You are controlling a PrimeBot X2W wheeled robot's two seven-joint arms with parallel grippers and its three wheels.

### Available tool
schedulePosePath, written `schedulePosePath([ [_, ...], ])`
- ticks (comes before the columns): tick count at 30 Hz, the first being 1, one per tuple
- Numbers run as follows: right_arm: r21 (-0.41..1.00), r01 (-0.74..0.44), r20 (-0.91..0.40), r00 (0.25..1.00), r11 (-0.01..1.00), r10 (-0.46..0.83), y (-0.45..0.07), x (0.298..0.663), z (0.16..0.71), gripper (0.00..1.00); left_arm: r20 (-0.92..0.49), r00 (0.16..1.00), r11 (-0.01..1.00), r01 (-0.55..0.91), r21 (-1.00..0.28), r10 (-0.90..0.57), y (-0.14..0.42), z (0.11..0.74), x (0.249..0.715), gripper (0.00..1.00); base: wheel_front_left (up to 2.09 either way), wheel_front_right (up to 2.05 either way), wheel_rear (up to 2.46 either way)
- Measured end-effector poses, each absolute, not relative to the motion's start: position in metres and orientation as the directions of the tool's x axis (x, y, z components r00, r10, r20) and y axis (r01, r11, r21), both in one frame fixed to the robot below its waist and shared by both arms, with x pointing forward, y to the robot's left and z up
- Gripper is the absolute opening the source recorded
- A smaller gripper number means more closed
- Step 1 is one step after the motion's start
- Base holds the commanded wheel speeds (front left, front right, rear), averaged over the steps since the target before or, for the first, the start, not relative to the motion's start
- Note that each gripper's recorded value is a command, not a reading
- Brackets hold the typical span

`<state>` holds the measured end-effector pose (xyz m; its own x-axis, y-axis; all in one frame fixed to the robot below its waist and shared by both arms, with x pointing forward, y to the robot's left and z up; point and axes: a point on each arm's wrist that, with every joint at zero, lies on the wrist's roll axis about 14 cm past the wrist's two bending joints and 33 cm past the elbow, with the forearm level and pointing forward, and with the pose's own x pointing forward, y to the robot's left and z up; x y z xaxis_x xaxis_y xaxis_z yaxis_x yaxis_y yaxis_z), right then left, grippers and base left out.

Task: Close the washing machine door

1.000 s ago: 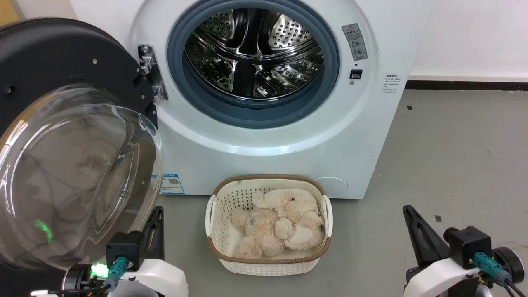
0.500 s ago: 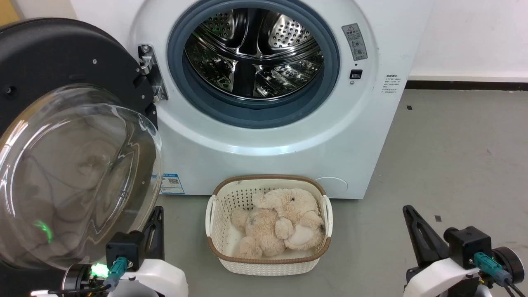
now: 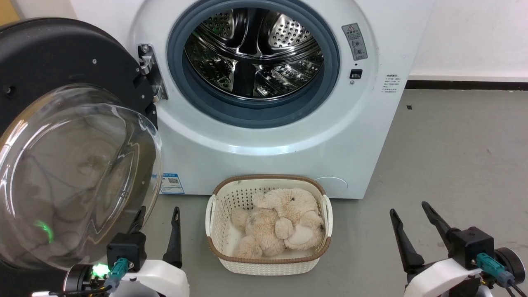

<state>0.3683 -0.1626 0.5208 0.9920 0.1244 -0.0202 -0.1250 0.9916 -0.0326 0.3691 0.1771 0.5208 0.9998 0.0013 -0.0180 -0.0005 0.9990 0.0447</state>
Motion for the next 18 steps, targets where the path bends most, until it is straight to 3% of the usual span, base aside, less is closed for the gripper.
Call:
schedulePosePath([
  [18, -0.008, -0.159, 0.019, 0.987, 0.987, 0.16, -0.151, 0.372, 0.526, 1.0, 0.02, 0.999, 0.999, -0.033, 0.021, 0.033, 0.186, 0.526, 0.362, 1.0, 0.0, 0.0, 0.0],
])
